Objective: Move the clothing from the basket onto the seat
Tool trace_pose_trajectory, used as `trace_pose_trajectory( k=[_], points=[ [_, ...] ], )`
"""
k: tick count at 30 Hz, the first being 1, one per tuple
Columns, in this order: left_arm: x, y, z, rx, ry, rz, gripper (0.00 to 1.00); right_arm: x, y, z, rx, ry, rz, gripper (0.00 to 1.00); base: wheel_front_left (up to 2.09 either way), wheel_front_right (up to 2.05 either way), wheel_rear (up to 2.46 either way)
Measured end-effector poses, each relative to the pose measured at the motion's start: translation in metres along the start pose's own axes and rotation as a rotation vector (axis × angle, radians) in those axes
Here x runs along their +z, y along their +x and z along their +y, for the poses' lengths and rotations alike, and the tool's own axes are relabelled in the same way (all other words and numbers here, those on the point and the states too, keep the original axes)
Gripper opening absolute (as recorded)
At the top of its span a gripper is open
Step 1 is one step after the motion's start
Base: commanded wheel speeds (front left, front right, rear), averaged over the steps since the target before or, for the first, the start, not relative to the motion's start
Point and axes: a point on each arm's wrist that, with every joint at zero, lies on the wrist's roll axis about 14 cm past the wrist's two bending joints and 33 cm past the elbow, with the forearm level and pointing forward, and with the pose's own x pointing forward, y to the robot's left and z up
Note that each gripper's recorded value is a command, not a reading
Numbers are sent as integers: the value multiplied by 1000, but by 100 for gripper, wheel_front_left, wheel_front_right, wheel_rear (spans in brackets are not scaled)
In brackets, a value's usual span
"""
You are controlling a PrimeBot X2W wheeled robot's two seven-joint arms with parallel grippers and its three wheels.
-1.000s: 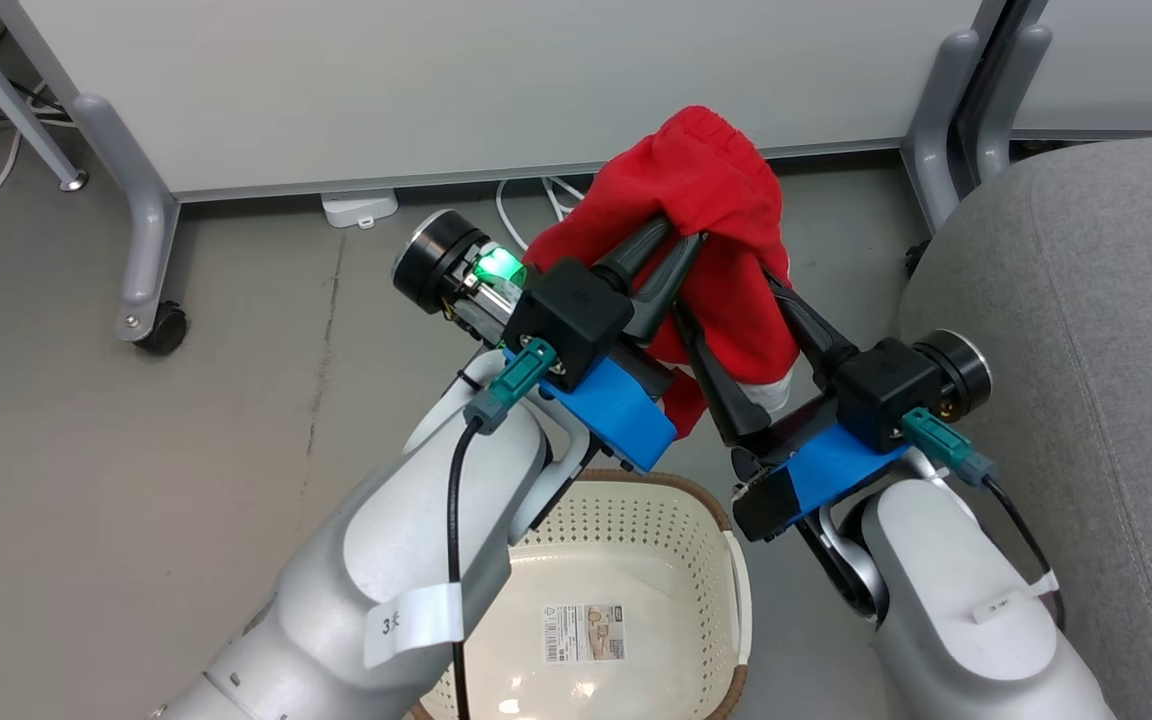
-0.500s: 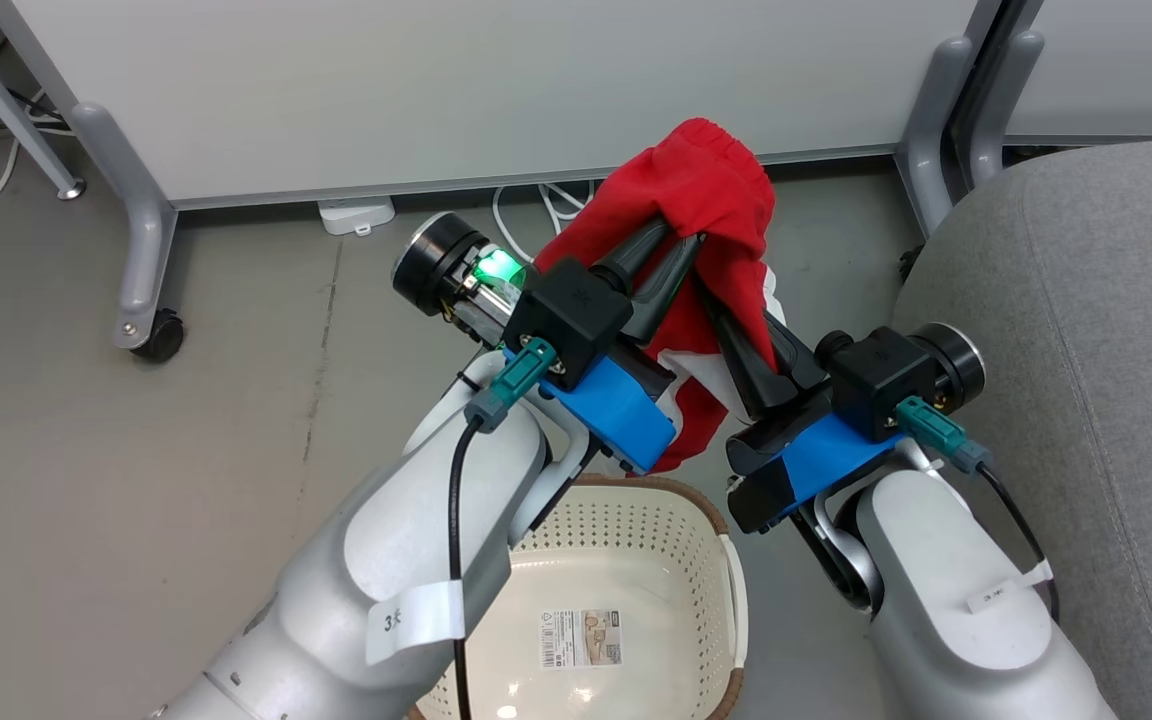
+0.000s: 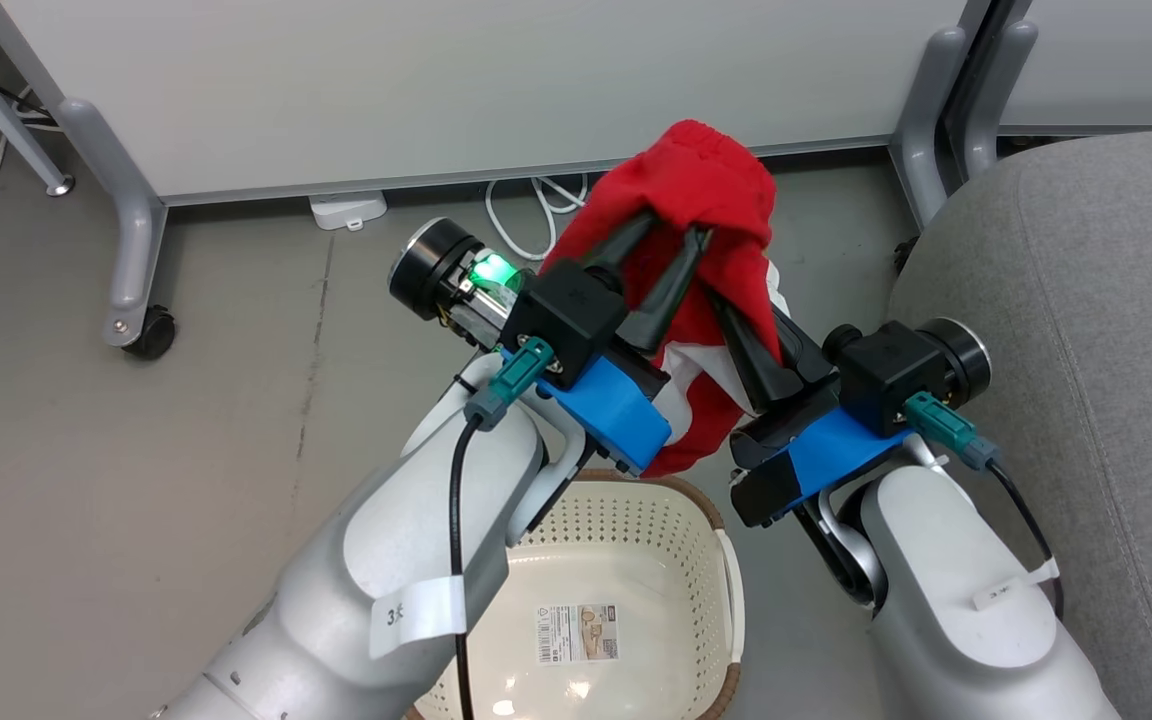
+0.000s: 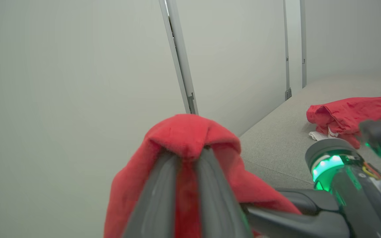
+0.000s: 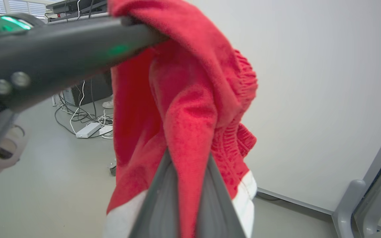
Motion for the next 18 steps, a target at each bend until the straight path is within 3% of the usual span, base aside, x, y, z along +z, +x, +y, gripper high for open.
trace_pose_trajectory(
  k=[18],
  points=[
    [-23,2,0,1,-19,53,100,-1,0,-17,-47,11,-9,0,0,0,0]
  ],
)
